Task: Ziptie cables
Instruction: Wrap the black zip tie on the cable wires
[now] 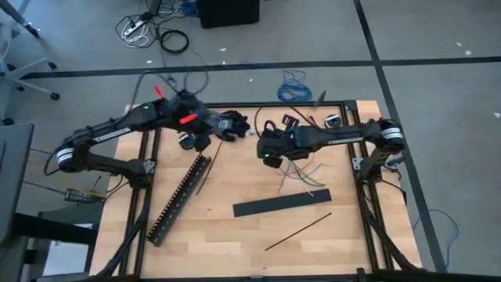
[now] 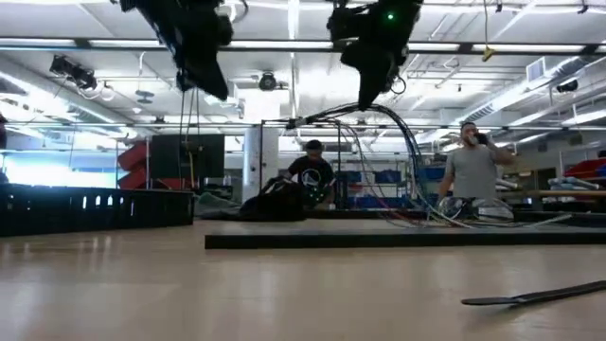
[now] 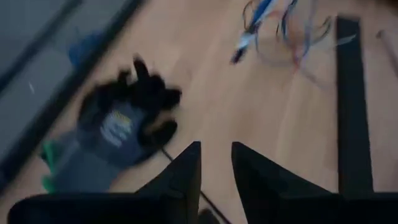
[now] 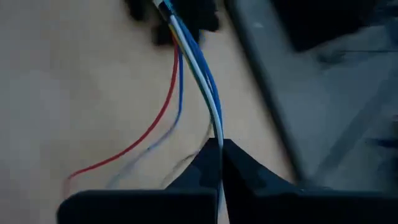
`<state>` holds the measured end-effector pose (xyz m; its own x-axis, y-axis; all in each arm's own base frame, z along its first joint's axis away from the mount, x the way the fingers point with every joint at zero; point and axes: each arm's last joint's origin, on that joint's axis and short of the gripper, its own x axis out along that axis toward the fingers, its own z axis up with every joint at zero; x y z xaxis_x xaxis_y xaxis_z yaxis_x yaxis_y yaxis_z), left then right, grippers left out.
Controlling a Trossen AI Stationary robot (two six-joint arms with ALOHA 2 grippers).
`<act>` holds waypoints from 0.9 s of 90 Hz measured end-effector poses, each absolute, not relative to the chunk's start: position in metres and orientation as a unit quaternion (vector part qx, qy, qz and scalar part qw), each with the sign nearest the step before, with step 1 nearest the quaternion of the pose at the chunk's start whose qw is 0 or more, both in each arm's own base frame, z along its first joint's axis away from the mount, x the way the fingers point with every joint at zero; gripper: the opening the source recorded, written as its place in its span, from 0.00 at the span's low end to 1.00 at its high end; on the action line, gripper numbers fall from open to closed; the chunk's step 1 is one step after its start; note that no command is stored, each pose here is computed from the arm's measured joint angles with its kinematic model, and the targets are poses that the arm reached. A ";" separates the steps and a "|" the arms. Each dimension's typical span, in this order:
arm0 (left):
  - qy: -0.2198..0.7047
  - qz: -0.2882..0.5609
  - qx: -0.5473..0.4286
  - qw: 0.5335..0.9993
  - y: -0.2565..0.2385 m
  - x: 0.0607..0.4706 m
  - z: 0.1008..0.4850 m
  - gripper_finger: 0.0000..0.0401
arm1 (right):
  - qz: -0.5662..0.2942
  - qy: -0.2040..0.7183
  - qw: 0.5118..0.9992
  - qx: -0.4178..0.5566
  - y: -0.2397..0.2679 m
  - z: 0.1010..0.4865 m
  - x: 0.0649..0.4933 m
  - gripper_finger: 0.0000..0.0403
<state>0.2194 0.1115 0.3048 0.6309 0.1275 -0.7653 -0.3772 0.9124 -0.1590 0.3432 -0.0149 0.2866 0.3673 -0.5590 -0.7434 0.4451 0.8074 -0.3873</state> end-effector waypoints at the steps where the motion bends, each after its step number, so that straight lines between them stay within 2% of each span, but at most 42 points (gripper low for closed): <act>1: 0.408 0.137 -0.157 0.889 0.113 0.221 0.303 0.21 | -0.298 0.471 0.828 -0.056 -0.015 0.285 0.343 0.00; 10: 0.426 0.142 -0.182 0.875 0.134 0.223 0.288 0.21 | -0.257 0.456 0.852 -0.024 -0.018 0.267 0.339 0.00; 20: 0.430 0.179 -0.219 0.857 0.162 0.210 0.279 0.21 | -0.251 0.452 0.856 -0.011 -0.021 0.250 0.334 0.00; 32: 0.402 0.140 -0.295 0.855 0.184 0.200 0.272 0.21 | -0.254 0.454 0.854 -0.009 -0.023 0.236 0.331 0.00; 45: 0.426 0.127 -0.314 0.839 0.193 0.206 0.253 0.21 | -0.253 0.456 0.853 -0.017 -0.027 0.232 0.330 0.00; 66: 0.504 0.140 -0.336 0.783 0.200 0.226 0.208 0.21 | -0.230 0.454 0.861 -0.027 -0.037 0.234 0.333 0.00; 81: 0.526 0.131 -0.344 0.766 0.203 0.239 0.182 0.21 | -0.219 0.458 0.861 -0.026 -0.041 0.234 0.332 0.00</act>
<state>0.2392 0.2027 0.1819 0.4112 -0.1611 -0.8972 -0.5639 0.7284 -0.3892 0.3323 -0.0410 0.2336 0.4851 -0.4010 -0.7771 0.3527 0.9029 -0.2458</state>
